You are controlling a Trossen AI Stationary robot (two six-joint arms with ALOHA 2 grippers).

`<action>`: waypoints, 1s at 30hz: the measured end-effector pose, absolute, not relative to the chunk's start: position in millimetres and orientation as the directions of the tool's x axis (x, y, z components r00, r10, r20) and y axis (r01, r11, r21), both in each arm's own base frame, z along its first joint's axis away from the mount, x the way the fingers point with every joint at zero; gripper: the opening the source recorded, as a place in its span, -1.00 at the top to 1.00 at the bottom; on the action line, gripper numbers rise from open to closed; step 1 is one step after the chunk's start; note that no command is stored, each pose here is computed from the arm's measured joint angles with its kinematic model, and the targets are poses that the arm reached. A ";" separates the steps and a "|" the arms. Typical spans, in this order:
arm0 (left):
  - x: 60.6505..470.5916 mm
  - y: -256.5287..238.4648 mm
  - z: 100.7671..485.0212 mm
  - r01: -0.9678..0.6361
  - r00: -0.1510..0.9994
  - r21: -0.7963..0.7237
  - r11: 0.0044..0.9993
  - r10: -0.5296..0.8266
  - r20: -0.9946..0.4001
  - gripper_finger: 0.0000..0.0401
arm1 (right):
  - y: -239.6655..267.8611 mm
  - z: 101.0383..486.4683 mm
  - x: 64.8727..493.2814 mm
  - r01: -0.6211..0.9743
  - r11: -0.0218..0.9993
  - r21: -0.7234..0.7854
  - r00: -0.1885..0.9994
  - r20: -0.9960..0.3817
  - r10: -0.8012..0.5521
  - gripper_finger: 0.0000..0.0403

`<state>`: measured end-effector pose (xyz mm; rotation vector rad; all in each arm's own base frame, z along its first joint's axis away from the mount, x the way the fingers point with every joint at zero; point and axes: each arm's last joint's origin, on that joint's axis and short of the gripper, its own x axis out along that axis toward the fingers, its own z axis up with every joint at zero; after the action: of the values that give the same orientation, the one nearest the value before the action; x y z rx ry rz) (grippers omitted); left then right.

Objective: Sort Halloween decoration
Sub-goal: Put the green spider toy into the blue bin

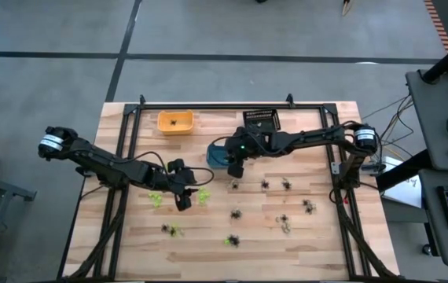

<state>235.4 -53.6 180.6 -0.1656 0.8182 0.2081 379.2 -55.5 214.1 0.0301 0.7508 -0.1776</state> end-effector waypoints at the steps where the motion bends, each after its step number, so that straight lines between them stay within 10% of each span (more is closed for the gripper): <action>1: 235.3 -53.7 179.9 -0.245 0.663 -0.067 0.967 0.116 -0.740 0.37 | -53.3 217.1 377.1 0.161 0.987 -0.022 0.717 -0.685 -0.132 0.23; 30: 251.7 -68.3 143.7 -0.113 0.617 -0.035 0.993 0.042 -0.786 0.37 | 28.8 232.4 295.5 -0.043 0.994 0.097 0.742 -0.664 0.097 0.36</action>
<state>251.7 -68.3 143.7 -0.0835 0.9019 0.0893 295.5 28.8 232.4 0.0769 0.7315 0.0766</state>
